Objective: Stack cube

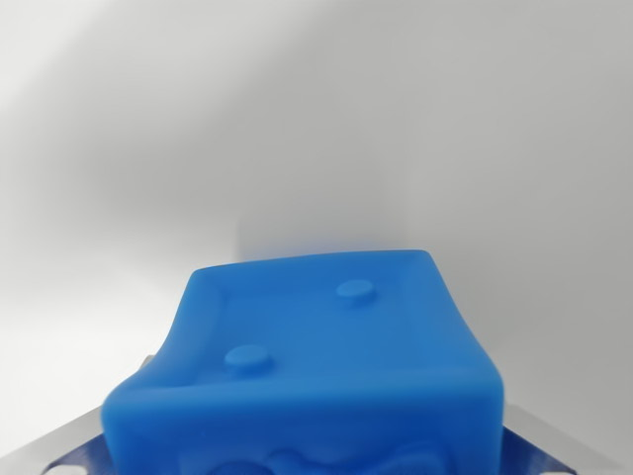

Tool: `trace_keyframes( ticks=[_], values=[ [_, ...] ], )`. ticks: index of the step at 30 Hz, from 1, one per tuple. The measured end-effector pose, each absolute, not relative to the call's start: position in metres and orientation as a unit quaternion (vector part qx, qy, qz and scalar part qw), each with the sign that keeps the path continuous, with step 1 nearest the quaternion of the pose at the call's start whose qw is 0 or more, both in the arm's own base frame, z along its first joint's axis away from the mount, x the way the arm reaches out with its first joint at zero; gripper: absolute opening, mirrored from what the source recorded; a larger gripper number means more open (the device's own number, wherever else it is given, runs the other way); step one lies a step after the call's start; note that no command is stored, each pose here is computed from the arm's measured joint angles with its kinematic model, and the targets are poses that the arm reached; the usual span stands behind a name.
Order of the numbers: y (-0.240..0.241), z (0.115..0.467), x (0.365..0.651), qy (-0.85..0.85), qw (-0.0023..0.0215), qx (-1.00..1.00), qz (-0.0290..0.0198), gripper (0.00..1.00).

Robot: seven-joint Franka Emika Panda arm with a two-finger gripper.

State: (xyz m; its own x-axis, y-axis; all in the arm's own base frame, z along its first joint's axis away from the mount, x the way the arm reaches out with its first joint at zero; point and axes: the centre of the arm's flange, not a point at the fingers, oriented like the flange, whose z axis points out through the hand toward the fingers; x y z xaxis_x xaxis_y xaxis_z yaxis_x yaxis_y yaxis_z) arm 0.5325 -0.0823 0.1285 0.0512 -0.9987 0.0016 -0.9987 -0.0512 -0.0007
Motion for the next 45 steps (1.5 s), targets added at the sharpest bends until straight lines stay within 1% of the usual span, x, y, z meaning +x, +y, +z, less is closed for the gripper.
trace_keyframes(
  ticks=[20, 27, 29, 32, 34, 45],
  values=[
    [-0.082, 0.178, 0.533, -0.689, -0.0019, 0.725, 0.0004, 0.00],
    [-0.082, 0.200, 0.534, -0.688, -0.0033, 0.726, 0.0022, 0.00],
    [-0.080, 0.201, 0.534, -0.684, -0.0029, 0.729, 0.0026, 0.00],
    [-0.077, 0.200, 0.533, -0.678, -0.0017, 0.735, 0.0013, 0.00],
    [-0.074, 0.200, 0.533, -0.673, -0.0013, 0.740, 0.0007, 0.00],
    [-0.060, 0.206, 0.532, -0.644, -0.0018, 0.765, 0.0014, 0.00]
  ],
)
